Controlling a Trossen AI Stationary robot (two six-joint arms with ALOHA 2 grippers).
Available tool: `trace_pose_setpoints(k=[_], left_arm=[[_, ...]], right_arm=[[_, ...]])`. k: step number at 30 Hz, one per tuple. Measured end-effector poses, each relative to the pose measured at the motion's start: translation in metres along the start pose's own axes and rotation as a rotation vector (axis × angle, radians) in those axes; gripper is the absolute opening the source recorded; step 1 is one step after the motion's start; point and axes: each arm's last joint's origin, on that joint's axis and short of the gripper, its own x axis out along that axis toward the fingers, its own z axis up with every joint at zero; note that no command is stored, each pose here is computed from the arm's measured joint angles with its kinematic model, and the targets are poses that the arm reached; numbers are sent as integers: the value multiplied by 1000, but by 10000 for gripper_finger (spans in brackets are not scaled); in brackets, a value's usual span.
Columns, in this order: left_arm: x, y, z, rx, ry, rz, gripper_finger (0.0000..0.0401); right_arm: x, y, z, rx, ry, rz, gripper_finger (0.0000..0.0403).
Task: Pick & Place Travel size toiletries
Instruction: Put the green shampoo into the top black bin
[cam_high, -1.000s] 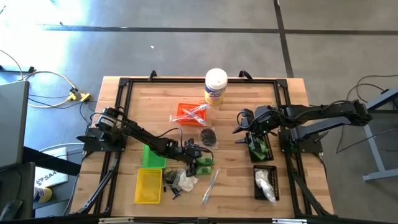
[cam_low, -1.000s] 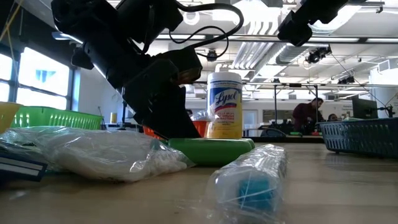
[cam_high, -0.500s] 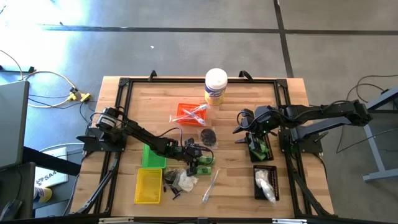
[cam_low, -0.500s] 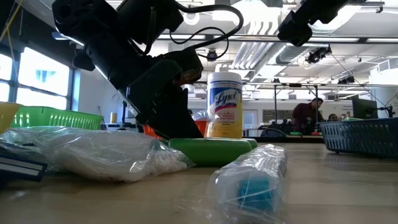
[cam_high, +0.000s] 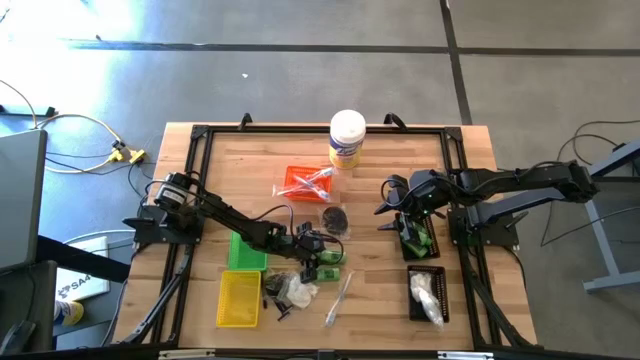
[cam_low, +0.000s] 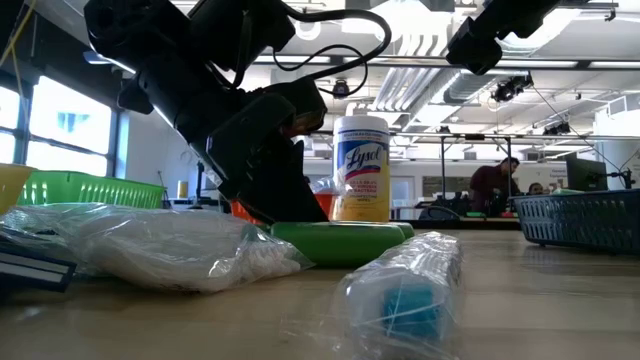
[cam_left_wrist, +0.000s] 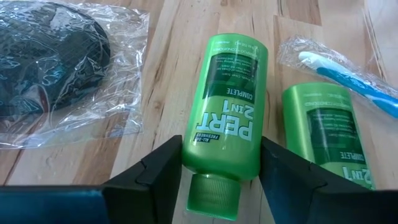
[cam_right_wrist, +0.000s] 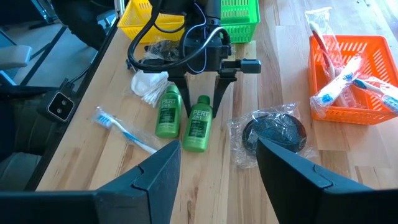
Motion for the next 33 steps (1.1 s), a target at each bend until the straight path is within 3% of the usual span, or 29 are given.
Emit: trace_pose_setpoints(k=[23,33], left_arm=[[-1,0,-3,10,55,-8,184],[-10,2,5,77,28,3,184]], right_arm=[[0,0,0,0,1,0,203],[0,0,0,0,1,0,203]])
